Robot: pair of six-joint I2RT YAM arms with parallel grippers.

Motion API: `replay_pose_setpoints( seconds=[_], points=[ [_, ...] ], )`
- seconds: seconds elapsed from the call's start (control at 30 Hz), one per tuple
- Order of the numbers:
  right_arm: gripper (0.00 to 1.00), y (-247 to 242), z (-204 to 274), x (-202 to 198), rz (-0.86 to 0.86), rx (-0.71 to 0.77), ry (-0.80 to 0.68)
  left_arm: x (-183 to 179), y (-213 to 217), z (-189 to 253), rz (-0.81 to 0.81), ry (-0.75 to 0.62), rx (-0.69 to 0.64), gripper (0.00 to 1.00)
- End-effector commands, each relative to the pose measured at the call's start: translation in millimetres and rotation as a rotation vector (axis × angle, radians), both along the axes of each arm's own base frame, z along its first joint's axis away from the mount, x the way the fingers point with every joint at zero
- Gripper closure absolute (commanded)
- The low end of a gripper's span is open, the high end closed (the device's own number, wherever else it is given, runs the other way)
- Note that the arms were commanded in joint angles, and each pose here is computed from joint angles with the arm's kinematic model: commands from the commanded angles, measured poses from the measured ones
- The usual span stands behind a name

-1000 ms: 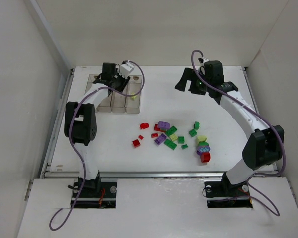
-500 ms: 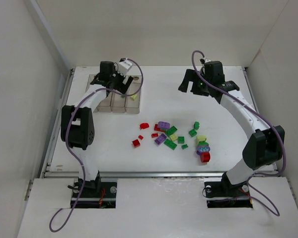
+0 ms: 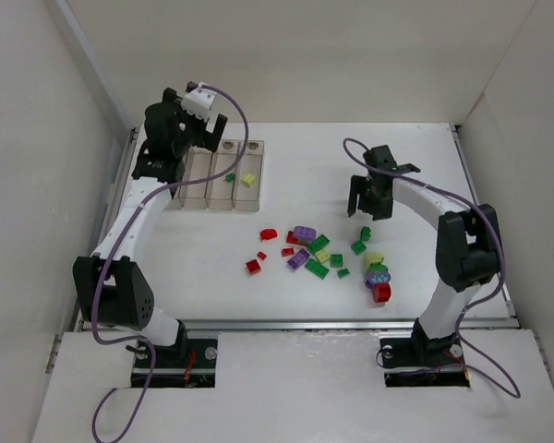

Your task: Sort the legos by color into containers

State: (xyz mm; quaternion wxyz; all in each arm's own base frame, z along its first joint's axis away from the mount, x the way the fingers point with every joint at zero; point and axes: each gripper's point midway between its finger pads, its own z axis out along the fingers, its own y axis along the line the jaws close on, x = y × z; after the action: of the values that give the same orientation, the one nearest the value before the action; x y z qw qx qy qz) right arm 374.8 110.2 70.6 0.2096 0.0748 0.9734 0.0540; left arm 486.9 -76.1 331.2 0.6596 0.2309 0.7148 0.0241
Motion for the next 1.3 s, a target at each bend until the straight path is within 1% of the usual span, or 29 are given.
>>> replay_pose_setpoints(
  seconds=[0.0,0.03,0.07,0.1,0.13,0.2,0.33,0.5,0.57,0.6,0.67,0.7,0.77,0.8,0.87,0.9,0.93,0.97,1.0,1.03,1.07,1.17,1.2,1.23,1.27],
  points=[
    [0.25,-14,-4,4,-0.051,-0.058,0.002,-20,-29,-30,-0.162,0.119,0.001,0.0],
    [0.27,-17,-5,2,-0.055,-0.072,0.009,-24,-31,-43,-0.174,0.152,0.001,0.0],
    [0.27,-21,-10,2,-0.064,-0.097,0.018,-26,-30,-43,-0.176,0.148,0.01,0.0],
    [0.29,-23,-14,-3,-0.053,-0.107,0.037,-29,-36,-49,-0.192,0.161,0.025,0.0],
    [0.33,-20,-17,-5,-0.044,-0.11,0.046,-31,-39,-45,-0.193,0.152,0.028,0.0],
    [0.35,-21,-23,-11,-0.043,-0.115,0.065,-34,-42,-53,-0.197,0.17,0.041,0.0],
    [0.37,-25,-28,-16,-0.046,-0.13,0.08,-35,-42,-55,-0.197,0.182,0.042,0.0],
    [0.37,-27,-39,-24,-0.044,-0.142,0.121,-38,-50,-46,-0.244,0.173,0.02,0.0],
    [0.46,-25,-44,-26,-0.027,-0.136,0.133,-39,-53,-44,-0.254,0.18,0.009,0.0],
    [0.58,-22,-44,-24,-0.022,-0.119,0.125,-39,-52,-45,-0.242,0.185,-0.001,0.0],
    [0.71,-20,-47,-25,-0.017,-0.109,0.137,-41,-52,-37,-0.239,0.192,-0.014,0.0],
    [0.84,-18,-47,-23,-0.014,-0.098,0.131,-39,-52,-34,-0.239,0.193,-0.013,0.0],
    [0.94,-18,-47,-23,-0.014,-0.098,0.131,-43,-53,-32,-0.25,0.212,-0.015,0.0],
    [0.99,-16,-43,-19,-0.014,-0.095,0.118,-44,-55,-29,-0.285,0.198,0.035,0.0],
    [1.0,-10,-23,-9,-0.009,-0.06,0.062,-62,-71,-16,-0.432,0.205,0.067,0.0],
    [1.0,-5,-5,2,-0.005,-0.036,0.011,-72,-78,-11,-0.509,0.196,0.101,0.0],
    [1.0,3,17,9,0.01,-0.005,-0.046,-83,-95,-5,-0.615,0.151,0.186,0.0],
    [1.0,9,35,17,0.018,0.023,-0.089,-88,-103,-3,-0.642,0.145,0.215,0.0],
    [1.0,21,71,30,0.026,0.09,-0.171,-95,-116,-1,-0.661,0.115,0.282,0.0],
    [1.0,28,83,35,0.042,0.11,-0.199,-96,-116,-5,-0.662,0.124,0.282,0.0],
    [1.0,33,105,40,0.032,0.143,-0.245,-102,-123,-6,-0.676,0.097,0.34,0.0],
    [1.0,46,157,55,0.027,0.236,-0.363,-104,-134,-17,-0.67,0.066,0.361,0.0],
    [1.0,50,171,56,0.031,0.265,-0.39,-105,-131,-25,-0.637,0.091,0.332,0.0],
    [1.0,58,179,57,0.049,0.31,-0.402,-93,-132,-12,-0.583,0.045,0.272,0.0],
    [1.0,64,194,59,0.06,0.353,-0.442,-87,-133,-7,-0.523,0.043,0.201,0.0]
  ],
)
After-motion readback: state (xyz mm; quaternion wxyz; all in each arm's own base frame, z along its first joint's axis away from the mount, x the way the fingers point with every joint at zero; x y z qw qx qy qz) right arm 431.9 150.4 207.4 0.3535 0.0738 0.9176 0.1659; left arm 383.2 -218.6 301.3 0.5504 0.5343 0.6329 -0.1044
